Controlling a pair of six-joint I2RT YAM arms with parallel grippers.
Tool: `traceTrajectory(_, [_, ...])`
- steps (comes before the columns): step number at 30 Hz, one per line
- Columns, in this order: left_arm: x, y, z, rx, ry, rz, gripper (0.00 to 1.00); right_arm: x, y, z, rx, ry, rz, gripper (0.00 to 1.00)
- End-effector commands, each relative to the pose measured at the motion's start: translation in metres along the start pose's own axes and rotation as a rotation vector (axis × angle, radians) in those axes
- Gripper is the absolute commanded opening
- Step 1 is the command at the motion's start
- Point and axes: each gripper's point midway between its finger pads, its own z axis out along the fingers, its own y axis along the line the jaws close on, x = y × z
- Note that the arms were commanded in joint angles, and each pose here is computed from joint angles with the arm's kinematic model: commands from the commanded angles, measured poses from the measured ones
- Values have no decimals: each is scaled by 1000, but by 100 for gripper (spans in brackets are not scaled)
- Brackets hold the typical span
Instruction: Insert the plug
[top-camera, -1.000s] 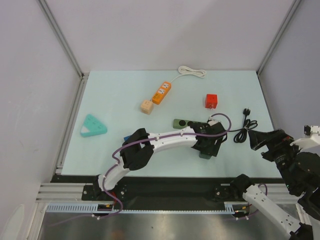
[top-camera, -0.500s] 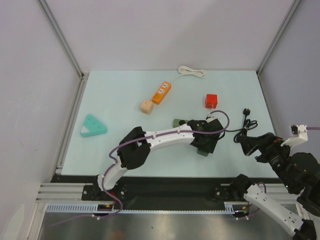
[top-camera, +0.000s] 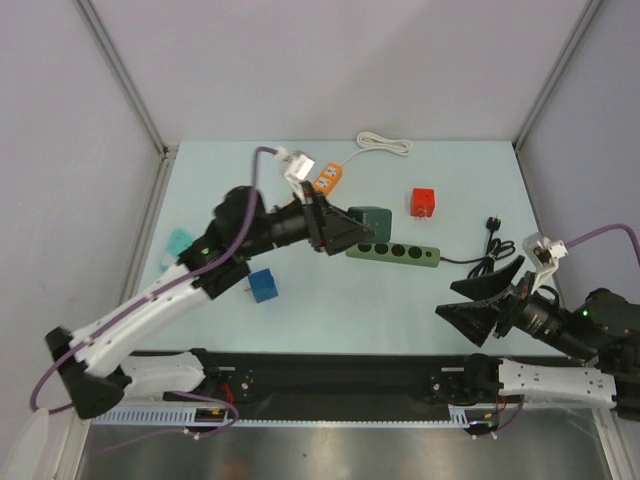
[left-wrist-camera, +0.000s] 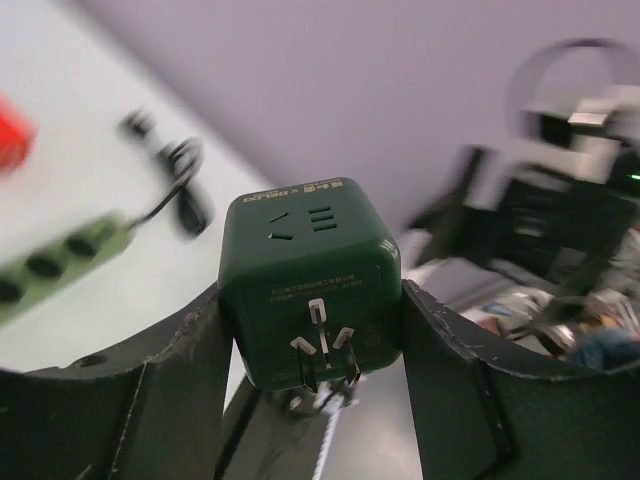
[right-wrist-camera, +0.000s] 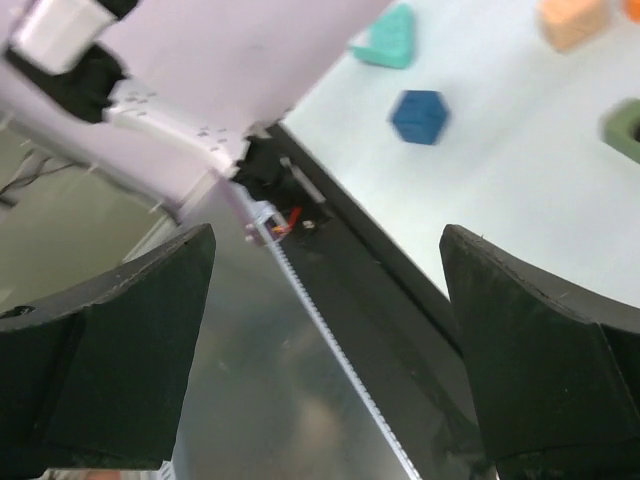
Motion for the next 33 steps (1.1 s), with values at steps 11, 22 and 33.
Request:
traceTrajectory(11, [-18,-129,-101,604,-191,169,0,-56,121,57,-251,-152,-162,100])
traceTrajectory(22, [-18,-112,-142,581,-248,241,0,-77,119,143,-199,2,-136,100])
traceTrajectory(33, [-16,-96,-136,586,-222,216,0,-77,117,122,-626,-8,-95,100])
